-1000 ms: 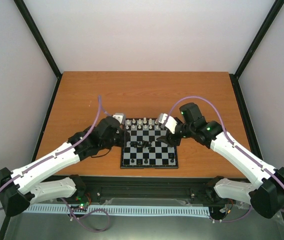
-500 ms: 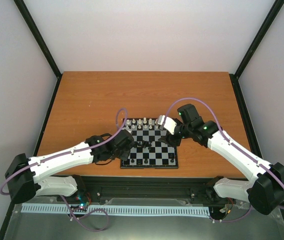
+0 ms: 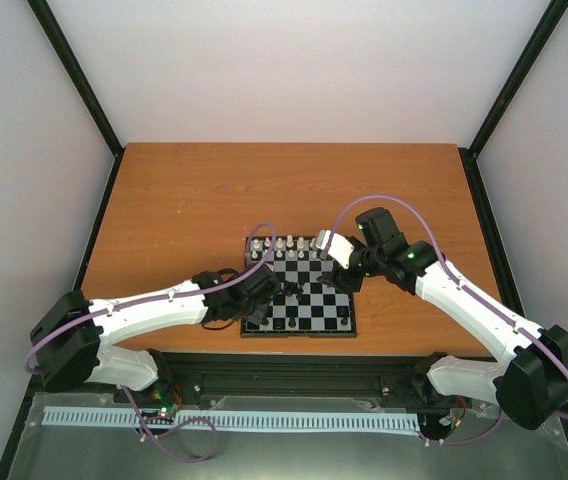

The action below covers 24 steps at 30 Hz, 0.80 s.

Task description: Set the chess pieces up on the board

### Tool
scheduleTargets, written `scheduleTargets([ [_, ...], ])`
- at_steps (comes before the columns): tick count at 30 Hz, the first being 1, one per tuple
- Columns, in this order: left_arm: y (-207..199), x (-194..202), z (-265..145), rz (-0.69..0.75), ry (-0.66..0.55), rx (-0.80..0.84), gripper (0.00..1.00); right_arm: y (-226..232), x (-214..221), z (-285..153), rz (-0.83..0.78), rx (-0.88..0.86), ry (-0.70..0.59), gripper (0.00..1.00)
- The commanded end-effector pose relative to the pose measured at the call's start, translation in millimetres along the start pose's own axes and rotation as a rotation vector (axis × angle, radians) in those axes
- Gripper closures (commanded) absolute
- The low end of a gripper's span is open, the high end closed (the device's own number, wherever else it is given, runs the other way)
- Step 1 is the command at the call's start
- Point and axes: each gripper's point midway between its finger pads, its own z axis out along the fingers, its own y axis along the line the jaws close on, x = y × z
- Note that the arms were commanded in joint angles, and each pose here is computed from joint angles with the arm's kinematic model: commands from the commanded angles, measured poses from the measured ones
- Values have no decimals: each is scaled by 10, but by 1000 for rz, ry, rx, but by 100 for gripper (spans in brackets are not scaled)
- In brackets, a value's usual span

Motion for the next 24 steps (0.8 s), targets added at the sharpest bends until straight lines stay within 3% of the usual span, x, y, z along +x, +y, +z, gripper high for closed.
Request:
scheduleTargets([
  [1,-60,-55,63,36,-11,-3,91,11,-1,-18,-10,-6,-8,35],
  [15,-8,32,231,46,41,-59,90,21,13,-10,-9,-14,-4,35],
  [24,19,60,212,37,50,-67,78,31,19,-6,-8,-20,-2,35],
])
